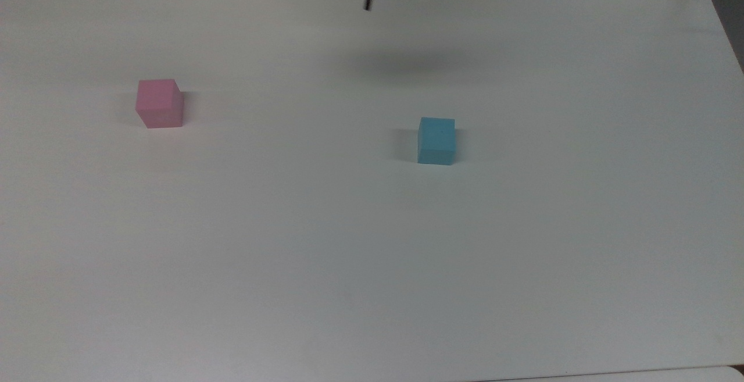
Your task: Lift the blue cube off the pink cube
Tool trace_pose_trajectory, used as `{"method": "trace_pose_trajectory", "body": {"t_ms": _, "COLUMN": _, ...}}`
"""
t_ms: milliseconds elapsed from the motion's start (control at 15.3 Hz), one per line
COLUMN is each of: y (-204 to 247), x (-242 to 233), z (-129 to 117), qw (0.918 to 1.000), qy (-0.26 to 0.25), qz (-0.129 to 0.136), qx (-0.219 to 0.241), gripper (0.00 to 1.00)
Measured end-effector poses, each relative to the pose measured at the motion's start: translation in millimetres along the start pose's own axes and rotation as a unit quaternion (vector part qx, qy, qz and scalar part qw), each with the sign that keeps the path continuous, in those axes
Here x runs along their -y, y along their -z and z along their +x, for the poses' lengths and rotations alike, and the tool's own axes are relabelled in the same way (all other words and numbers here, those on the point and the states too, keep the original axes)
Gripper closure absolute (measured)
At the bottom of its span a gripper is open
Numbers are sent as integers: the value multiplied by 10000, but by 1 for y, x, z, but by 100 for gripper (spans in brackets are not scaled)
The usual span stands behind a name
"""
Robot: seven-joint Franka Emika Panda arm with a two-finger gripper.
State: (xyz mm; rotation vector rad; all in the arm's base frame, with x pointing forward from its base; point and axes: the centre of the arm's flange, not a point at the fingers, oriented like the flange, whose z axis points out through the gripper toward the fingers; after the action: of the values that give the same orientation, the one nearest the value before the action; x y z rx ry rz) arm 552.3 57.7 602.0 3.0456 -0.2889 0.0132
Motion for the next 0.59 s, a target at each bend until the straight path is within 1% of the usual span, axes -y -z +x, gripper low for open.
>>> {"method": "trace_pose_trajectory", "body": {"t_ms": 197, "y": 16, "x": -78, "z": 4, "qw": 9997, "qy": 188, "qz": 96, "qx": -92, "gripper": 0}}
{"method": "trace_pose_trajectory", "body": {"t_ms": 393, "y": 23, "x": -126, "z": 5, "qw": 9985, "qy": 517, "qz": 116, "qx": -171, "gripper": 0}}
{"method": "trace_pose_trajectory", "body": {"t_ms": 590, "y": 23, "x": -156, "z": 5, "qw": 9975, "qy": 677, "qz": 123, "qx": -177, "gripper": 0}}
